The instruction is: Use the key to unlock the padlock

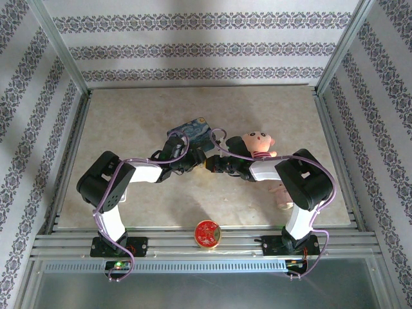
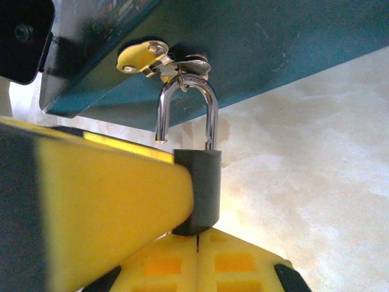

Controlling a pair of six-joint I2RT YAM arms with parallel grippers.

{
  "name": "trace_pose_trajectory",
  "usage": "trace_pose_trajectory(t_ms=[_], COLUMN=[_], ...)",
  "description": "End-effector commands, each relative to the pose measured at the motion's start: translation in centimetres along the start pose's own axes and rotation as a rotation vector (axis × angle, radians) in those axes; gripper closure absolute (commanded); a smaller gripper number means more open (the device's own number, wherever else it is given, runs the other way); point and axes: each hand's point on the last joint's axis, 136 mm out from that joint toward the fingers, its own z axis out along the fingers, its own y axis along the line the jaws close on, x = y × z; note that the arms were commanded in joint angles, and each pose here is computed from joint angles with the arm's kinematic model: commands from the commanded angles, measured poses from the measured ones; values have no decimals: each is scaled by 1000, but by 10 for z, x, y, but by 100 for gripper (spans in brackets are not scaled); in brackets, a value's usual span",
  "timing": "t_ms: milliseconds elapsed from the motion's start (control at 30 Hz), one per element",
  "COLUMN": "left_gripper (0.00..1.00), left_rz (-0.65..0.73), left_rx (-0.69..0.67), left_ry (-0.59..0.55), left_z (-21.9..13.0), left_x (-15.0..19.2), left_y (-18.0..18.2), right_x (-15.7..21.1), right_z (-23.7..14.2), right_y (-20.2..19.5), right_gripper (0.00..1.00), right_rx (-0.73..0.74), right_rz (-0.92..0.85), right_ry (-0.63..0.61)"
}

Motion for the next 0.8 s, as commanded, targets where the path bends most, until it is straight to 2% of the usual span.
trace_pose_trajectory(t_ms=[0, 100, 133, 200, 267, 333, 400, 500, 767], left_gripper=[43, 42, 35, 34, 25, 23, 16, 0, 1], left_rz=[-231, -214, -206, -185, -169, -159, -153, -146, -103], left_rx=[-227, -227, -229, -230, -238, -244, -249, -257, -278], left_ry=[196, 166, 157, 150, 146, 144, 138, 127, 94], left_z=[-9, -14, -15, -18, -19, -20, -21, -23, -34], left_x=[61, 55, 53, 50, 48, 47, 45, 43, 37], left_y=[72, 67, 66, 61, 60, 59, 58, 58, 53], right_x=[-21, -21, -20, -20, -20, -19, -19, -17, -11], right_z=[-7, -6, -6, -5, -3, -2, -1, 1, -1], right_y=[12, 12, 12, 12, 14, 15, 15, 13, 11], right_gripper=[100, 100, 100, 100, 100, 100, 100, 88, 80], right_rx=[-28, -20, -17, -14, -10, 1, 16, 48, 98], right_rz=[-40, -44, -46, -51, -60, -69, -78, -93, -125], right_ry=[-85, -84, -83, -79, -75, -69, -65, -61, -49])
